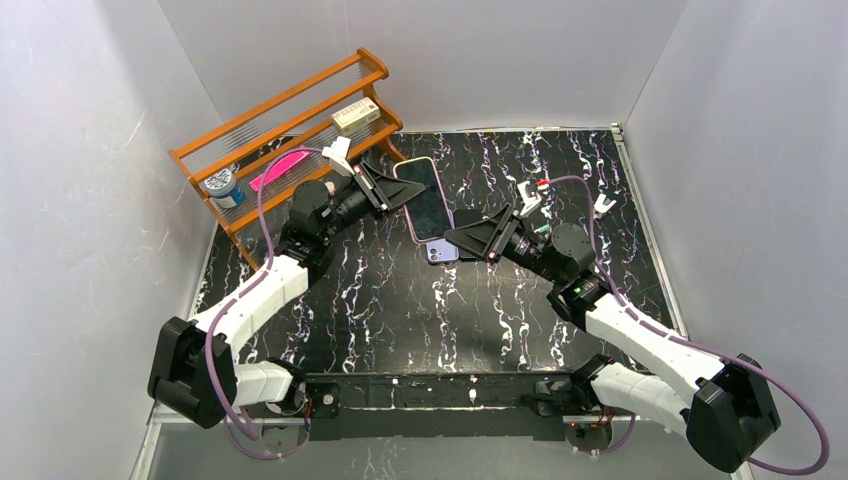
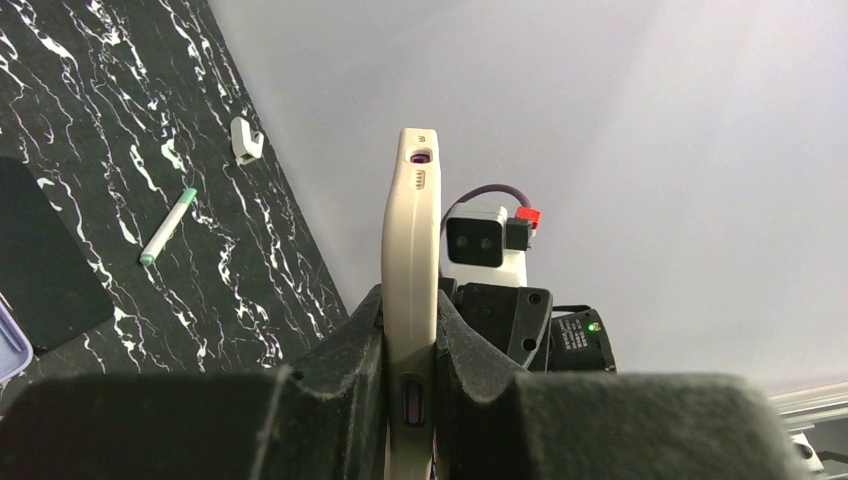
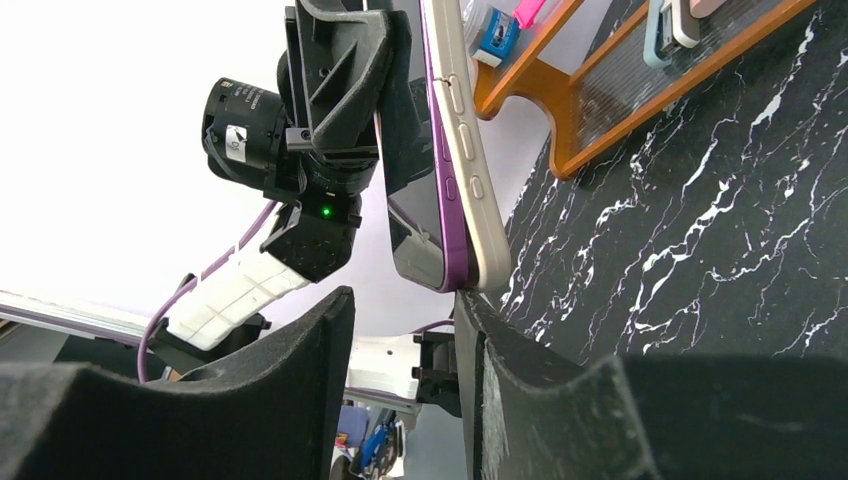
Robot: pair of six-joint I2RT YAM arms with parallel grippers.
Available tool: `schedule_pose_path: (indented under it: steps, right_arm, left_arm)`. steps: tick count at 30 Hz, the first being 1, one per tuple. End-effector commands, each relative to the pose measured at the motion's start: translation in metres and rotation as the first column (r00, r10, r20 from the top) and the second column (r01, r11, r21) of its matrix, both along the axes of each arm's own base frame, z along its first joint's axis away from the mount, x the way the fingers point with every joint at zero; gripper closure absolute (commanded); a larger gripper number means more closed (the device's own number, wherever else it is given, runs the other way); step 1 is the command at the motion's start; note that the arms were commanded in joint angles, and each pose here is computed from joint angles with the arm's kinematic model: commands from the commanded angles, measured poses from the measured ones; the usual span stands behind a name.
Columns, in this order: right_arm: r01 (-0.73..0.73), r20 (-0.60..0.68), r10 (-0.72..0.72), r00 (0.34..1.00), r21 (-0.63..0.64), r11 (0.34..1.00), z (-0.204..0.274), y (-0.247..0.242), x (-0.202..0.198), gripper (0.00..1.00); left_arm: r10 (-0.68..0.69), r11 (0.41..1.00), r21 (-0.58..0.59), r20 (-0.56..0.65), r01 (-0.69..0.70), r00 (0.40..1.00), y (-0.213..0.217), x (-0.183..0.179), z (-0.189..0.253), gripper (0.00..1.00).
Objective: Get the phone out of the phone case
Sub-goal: Remove the phone case from the phone.
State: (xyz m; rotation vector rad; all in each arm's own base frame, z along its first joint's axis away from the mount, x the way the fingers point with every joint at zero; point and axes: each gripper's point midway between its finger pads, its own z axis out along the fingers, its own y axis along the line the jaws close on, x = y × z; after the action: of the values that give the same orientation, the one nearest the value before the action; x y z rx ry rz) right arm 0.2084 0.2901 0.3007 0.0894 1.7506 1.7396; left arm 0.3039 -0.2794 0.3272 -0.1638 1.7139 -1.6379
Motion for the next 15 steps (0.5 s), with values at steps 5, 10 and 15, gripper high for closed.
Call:
schedule_pose_path:
  steps: [5,10,15]
  right_arm:
    - [0.008,0.082,-0.016,0.996,0.096,0.995,0.028,-0.001,0.003,0.52]
    - [0.019,0.101,-0.029,0.994,0.103,0.995,0.033,-0.001,0.006,0.52]
    - [0.038,0.107,-0.049,0.993,0.098,0.994,0.032,-0.001,0.011,0.53]
  left_arm:
    - [-0.066,0.993,-0.093,0.13,0.078,0.989,-0.003,-0.031,0.05,1.0]
    - [-0.106,0.987,-0.105,0.136,0.121,0.985,-0.011,-0.043,0.054,1.0]
    - [-0.152,0.976,-0.131,0.148,0.172,0.977,-0.018,-0.058,0.063,1.0]
